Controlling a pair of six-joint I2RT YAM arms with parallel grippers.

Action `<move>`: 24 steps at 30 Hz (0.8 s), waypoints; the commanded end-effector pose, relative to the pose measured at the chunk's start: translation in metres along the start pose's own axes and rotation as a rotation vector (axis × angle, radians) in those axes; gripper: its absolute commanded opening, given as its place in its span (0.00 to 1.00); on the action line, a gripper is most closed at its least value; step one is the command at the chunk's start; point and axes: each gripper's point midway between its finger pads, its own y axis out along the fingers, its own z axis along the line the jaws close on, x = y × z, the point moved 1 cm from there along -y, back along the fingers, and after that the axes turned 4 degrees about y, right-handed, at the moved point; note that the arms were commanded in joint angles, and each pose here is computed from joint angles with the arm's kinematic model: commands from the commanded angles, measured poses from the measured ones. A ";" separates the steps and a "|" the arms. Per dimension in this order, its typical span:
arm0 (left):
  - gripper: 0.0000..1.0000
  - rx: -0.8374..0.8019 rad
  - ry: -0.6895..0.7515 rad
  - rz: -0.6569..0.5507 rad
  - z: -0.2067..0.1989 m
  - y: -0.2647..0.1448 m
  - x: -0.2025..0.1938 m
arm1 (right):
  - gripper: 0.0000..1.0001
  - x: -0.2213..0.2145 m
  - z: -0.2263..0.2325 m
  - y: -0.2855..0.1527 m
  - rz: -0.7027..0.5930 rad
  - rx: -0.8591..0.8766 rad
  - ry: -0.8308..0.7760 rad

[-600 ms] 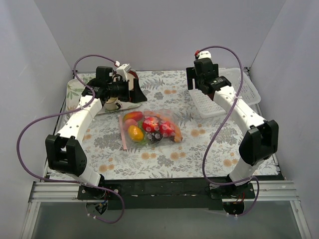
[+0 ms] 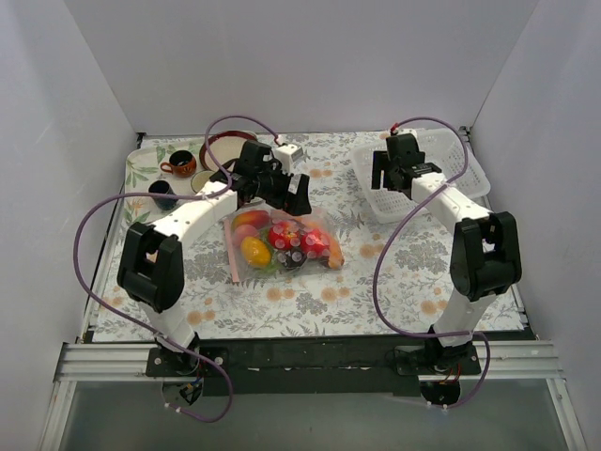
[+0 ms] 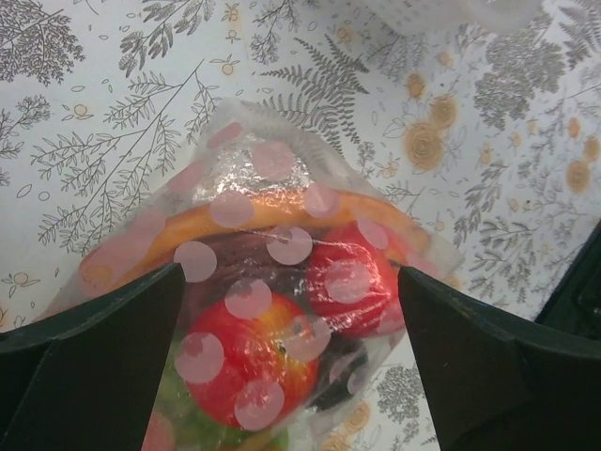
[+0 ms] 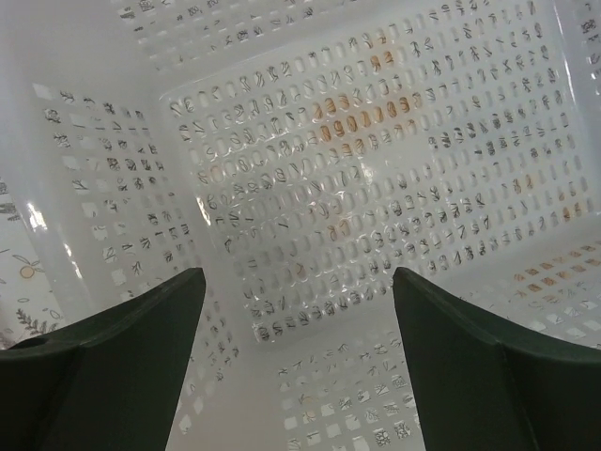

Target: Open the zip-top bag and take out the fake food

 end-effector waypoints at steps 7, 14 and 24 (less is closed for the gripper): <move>0.98 0.130 0.085 0.003 0.035 0.036 -0.003 | 0.85 0.031 0.008 -0.020 -0.098 0.050 0.078; 0.96 0.107 0.066 0.075 0.030 0.044 -0.031 | 0.80 0.035 0.019 0.026 -0.032 0.001 0.062; 0.96 0.090 0.075 0.122 0.017 0.030 -0.060 | 0.71 -0.039 0.045 0.055 0.165 0.040 0.006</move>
